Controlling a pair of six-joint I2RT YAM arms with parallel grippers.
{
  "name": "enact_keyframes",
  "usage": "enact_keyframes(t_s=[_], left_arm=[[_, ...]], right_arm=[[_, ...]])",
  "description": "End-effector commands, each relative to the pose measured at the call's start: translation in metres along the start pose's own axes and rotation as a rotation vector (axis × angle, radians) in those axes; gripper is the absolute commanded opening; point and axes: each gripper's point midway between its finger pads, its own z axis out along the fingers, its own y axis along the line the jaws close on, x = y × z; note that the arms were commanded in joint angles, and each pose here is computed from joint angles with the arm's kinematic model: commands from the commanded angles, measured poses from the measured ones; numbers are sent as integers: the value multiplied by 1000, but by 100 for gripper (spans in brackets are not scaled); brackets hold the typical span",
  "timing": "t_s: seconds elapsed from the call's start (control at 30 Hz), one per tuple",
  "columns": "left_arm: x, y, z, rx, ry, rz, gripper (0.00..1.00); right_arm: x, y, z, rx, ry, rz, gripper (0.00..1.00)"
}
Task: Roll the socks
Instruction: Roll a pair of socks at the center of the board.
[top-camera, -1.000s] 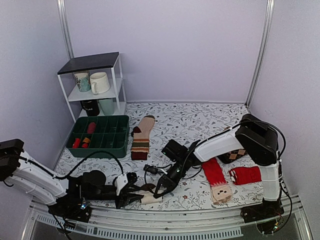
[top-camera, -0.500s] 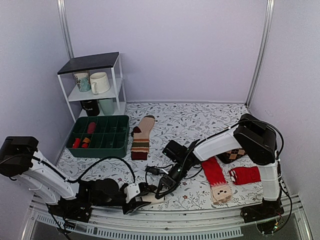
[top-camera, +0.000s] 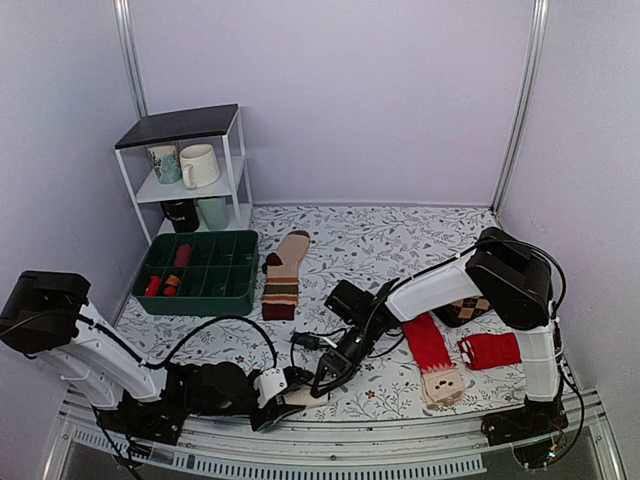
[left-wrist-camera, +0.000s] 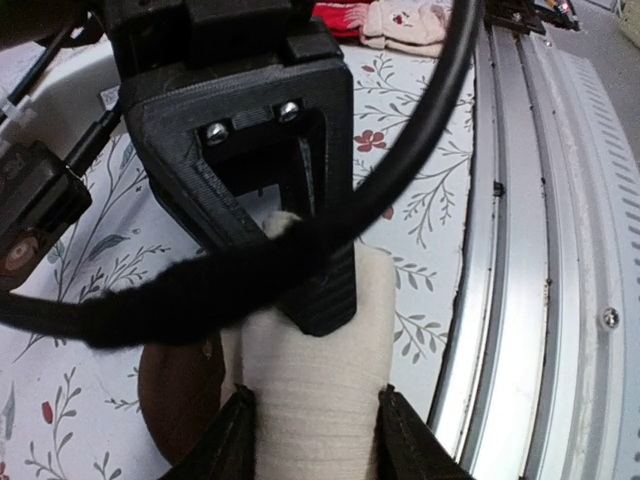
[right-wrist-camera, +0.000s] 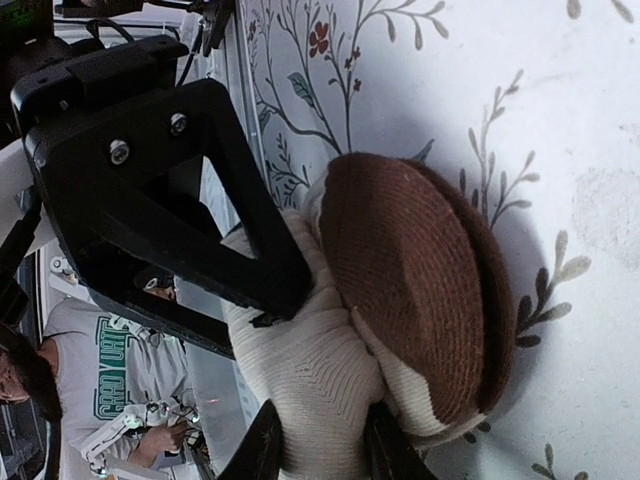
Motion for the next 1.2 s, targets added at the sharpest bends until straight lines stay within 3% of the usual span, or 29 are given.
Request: enact_keyframes(t_s=[0.0, 0.13, 0.27, 0.33, 0.43, 0.63, 0.9, 1.07, 1.17], left_arm=[[24, -8, 5, 19, 93, -3, 43], [29, -9, 5, 23, 115, -20, 39], [31, -11, 4, 43, 129, -38, 7], [33, -12, 4, 57, 135, -50, 0], [37, -9, 2, 69, 147, -92, 0], [49, 1, 0, 93, 186, -246, 0], [63, 9, 1, 115, 243, -362, 0], [66, 10, 2, 123, 257, -389, 0], [68, 11, 2, 129, 262, -400, 0]], right_arm=[[88, -87, 12, 294, 206, 331, 21], [87, -87, 12, 294, 205, 329, 21], [83, -86, 14, 287, 194, 322, 21], [78, -85, 14, 281, 181, 317, 22], [67, -83, 14, 268, 146, 296, 24], [16, -70, 6, 252, -12, 148, 40], [-60, -21, -45, 344, -404, -303, 52], [-60, 27, -89, 372, -699, -564, 62], [-42, 46, -95, 391, -789, -737, 63]])
